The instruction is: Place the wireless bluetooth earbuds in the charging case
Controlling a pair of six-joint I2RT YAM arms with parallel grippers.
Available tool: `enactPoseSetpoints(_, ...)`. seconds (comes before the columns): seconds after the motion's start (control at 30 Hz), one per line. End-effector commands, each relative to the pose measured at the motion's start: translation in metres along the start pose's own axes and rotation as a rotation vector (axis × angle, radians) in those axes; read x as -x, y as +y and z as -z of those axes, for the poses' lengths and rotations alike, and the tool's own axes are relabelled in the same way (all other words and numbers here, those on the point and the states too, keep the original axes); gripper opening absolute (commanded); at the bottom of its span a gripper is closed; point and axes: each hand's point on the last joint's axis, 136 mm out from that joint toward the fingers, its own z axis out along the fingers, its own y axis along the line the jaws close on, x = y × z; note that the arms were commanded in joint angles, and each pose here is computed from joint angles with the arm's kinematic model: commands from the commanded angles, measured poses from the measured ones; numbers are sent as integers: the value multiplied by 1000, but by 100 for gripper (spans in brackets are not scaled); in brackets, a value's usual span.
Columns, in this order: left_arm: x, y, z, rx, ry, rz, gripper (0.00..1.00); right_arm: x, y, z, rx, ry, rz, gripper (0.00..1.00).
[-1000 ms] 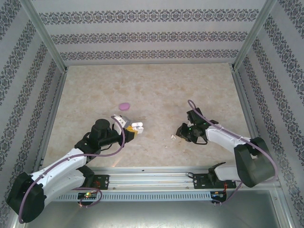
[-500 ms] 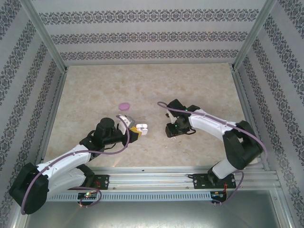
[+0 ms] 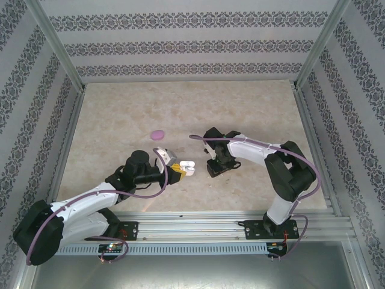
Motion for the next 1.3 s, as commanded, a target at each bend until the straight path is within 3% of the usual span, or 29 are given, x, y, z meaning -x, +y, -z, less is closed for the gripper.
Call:
enactPoseSetpoints(0.0,19,-11,-2,-43,-52,-49,0,-1,-3,-4,-31,39,43,43)
enactPoseSetpoints(0.27,18,-9,-4,-41,-53,-68,0,-2,-2,-7,-17,47,18,29)
enactPoseSetpoints(0.57,31,-14,-9,-79,-89,-130,0,5,8,24,73,-86,-93,22)
enactPoseSetpoints(0.8,59,-18,-13,-97,-167,-160,0,17,12,89,109,-333,-174,20)
enactPoseSetpoints(1.13,100,-33,-23,-134,-248,-205,0,23,23,221,249,-903,-262,19)
enactPoseSetpoints(1.27,106,-37,-25,-131,-254,-218,0,18,32,251,294,-1004,-225,17)
